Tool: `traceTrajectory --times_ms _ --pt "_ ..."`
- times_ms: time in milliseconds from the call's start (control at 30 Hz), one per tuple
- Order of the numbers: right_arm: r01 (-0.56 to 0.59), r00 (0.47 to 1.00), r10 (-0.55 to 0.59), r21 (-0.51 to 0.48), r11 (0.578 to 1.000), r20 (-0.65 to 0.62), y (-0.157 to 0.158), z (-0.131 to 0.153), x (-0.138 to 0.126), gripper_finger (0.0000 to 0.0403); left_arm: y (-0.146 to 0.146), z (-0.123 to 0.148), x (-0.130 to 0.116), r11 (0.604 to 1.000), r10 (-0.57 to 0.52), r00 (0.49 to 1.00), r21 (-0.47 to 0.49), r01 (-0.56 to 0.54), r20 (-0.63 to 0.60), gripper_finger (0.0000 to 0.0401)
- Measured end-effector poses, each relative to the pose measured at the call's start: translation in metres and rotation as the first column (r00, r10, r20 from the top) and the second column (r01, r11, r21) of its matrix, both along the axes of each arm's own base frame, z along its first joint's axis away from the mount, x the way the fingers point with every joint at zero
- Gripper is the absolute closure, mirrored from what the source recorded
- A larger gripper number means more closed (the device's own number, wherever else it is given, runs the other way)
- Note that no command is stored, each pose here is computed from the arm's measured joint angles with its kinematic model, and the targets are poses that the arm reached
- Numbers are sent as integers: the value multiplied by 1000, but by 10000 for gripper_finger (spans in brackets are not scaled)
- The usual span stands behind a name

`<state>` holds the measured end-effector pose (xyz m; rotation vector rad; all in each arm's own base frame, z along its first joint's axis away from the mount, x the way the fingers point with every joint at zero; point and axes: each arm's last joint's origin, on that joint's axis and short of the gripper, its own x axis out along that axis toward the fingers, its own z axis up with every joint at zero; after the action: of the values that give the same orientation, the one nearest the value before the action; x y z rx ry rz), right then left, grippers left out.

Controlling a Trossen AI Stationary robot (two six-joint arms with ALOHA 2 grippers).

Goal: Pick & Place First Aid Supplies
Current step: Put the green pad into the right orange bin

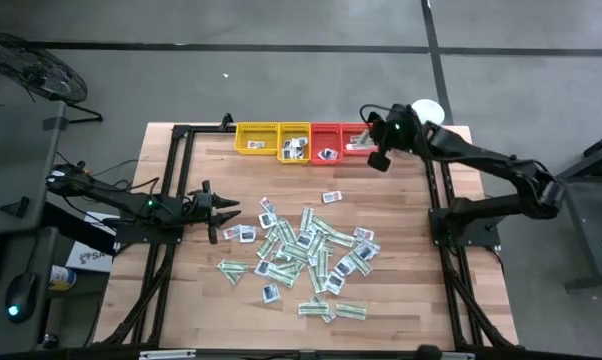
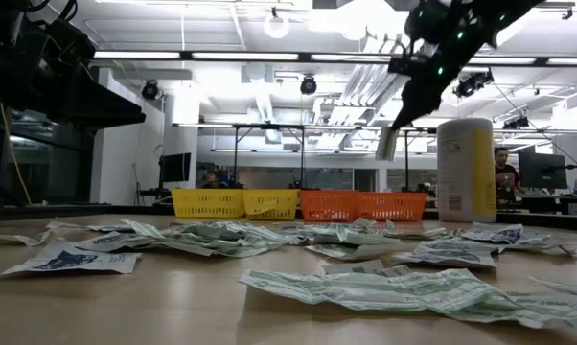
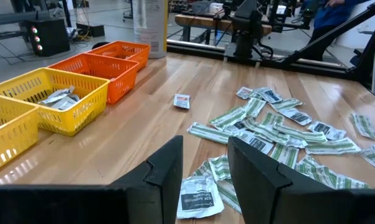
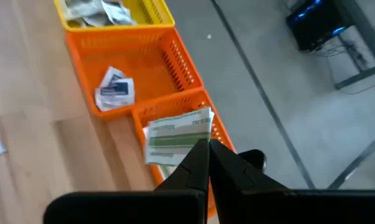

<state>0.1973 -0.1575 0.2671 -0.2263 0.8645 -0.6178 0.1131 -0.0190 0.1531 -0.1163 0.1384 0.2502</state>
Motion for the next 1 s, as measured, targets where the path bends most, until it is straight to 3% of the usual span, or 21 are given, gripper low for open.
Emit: traceTrajectory --times_ms 200,433,567,733,1000 --pt "-33 997 38 79 996 -69 -32 -32 5 403 0 0 0 1000 0 1000 0 0 0 274" --pt "5 998 0 84 996 -62 -54 -58 17 403 0 0 0 1000 0 1000 0 0 0 274" --pt "25 999 -22 62 998 -45 -60 -63 22 403 0 0 0 1000 0 1000 0 0 0 274" --pt "143 989 -141 53 988 -44 -65 -68 21 403 0 0 0 1000 0 1000 0 0 0 274" --pt "155 988 -154 96 983 -14 -66 -71 22 395 0 0 0 1000 0 1000 0 0 0 274"
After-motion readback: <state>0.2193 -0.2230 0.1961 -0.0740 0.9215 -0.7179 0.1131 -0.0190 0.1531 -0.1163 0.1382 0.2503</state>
